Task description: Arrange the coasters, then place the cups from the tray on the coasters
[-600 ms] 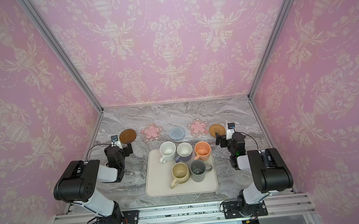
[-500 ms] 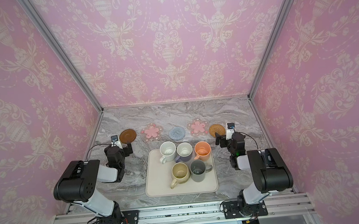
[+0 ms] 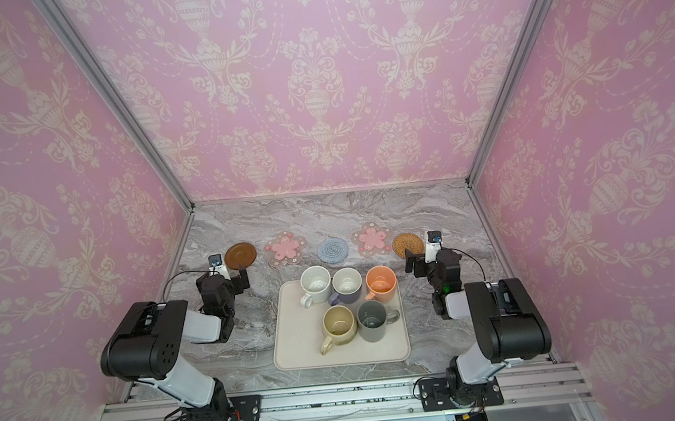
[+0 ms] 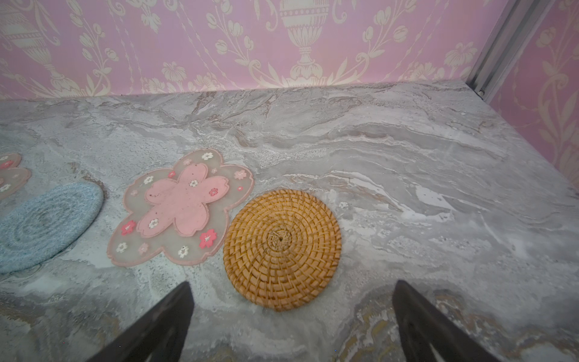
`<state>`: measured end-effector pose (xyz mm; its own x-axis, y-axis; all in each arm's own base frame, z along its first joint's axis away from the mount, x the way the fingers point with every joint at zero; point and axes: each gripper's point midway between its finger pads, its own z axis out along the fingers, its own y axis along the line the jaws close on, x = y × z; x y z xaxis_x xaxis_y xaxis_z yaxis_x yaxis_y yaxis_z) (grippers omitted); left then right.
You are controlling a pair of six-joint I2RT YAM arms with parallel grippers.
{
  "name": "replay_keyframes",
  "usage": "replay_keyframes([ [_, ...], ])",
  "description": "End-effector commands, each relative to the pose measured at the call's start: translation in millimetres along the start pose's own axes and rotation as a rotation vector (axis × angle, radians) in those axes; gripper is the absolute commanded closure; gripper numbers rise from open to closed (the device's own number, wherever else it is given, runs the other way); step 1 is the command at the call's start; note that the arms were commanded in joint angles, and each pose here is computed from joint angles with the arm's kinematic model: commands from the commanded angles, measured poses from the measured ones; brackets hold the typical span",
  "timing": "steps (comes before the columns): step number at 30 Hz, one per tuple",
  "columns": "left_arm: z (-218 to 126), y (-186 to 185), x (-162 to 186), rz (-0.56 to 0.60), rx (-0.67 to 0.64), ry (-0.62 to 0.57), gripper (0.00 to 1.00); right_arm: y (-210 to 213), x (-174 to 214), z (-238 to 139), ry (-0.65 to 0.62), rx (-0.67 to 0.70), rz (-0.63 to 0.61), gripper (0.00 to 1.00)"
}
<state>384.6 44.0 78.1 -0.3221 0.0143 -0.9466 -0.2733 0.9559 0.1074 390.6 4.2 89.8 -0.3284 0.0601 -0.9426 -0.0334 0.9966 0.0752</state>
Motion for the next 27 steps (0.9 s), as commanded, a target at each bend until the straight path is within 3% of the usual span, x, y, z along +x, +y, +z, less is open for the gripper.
replay_keyframes([
  [1,2.1,-1.8,-6.2,-0.028,0.014,-0.013,0.01,1.1,-7.7,1.5,-0.02,0.007,0.0,0.0],
  [27,1.5,-1.5,-5.8,-0.025,0.013,-0.015,0.01,14.2,-7.3,1.2,-0.018,-0.047,-0.043,0.0],
])
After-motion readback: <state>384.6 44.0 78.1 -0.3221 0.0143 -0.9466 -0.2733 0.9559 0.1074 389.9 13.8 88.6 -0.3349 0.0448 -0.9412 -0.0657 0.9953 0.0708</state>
